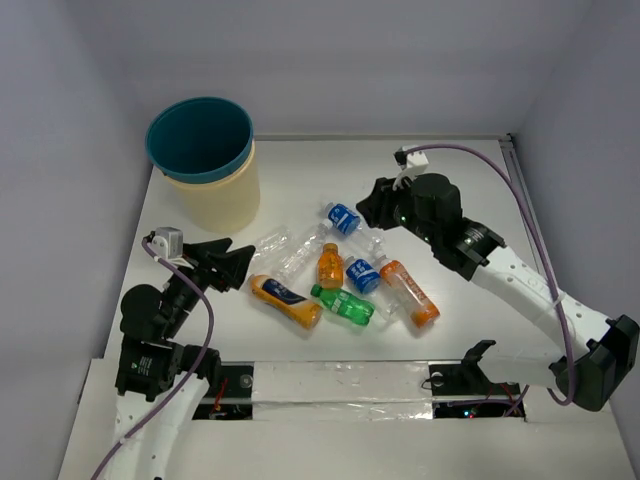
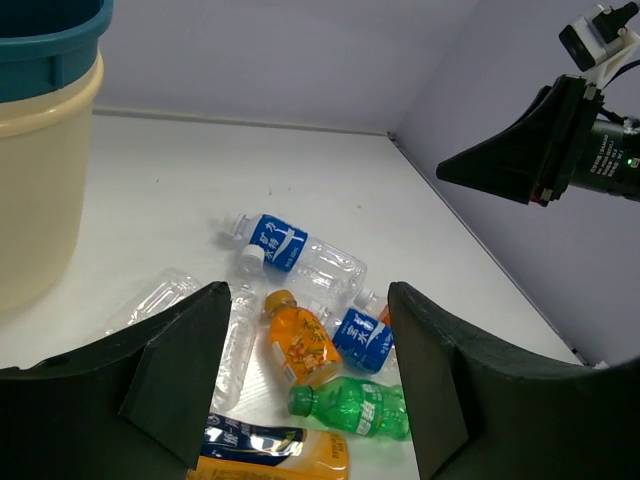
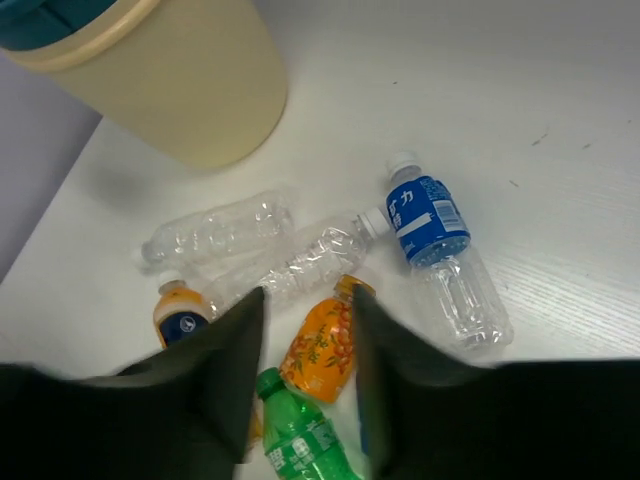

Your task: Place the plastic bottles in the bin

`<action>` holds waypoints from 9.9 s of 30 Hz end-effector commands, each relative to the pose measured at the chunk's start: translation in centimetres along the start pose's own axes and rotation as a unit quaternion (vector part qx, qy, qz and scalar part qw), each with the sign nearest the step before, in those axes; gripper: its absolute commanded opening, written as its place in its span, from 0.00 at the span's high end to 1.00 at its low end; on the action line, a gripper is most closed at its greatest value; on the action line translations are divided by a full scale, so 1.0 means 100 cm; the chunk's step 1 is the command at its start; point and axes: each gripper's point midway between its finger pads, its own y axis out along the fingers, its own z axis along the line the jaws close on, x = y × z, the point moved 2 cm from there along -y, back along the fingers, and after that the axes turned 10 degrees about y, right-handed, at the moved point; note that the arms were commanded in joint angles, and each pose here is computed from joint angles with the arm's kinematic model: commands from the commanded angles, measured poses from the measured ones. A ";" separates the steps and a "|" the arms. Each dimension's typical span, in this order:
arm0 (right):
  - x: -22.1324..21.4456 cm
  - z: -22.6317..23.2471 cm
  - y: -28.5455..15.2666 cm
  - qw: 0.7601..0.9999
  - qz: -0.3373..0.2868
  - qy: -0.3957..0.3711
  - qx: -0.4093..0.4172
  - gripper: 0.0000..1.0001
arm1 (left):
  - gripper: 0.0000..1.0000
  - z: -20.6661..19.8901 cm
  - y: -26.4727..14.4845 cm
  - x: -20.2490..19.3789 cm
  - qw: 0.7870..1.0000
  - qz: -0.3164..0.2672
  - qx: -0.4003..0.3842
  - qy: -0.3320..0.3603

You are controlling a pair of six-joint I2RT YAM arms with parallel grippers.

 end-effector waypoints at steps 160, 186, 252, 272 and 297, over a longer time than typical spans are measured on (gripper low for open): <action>0.049 0.230 0.047 0.889 -0.204 0.034 0.408 0.01 | 0.19 0.066 0.012 -0.253 0.823 0.364 0.342 -0.270; -0.054 0.084 -0.003 0.982 -0.047 0.067 0.170 0.82 | 0.71 0.022 0.014 -0.120 0.911 0.259 0.224 -0.232; -0.156 -0.136 -0.021 0.927 0.270 0.002 -0.260 0.04 | 0.34 0.002 0.172 0.088 0.975 0.078 0.203 0.039; -0.196 -0.152 0.000 0.884 0.383 -0.015 -0.269 0.14 | 0.79 -0.127 0.024 -0.153 0.936 0.306 -0.030 -0.169; 0.030 -0.011 -0.014 0.996 0.062 0.023 -0.058 0.41 | 0.01 -0.110 0.020 -0.242 0.907 0.345 0.047 -0.238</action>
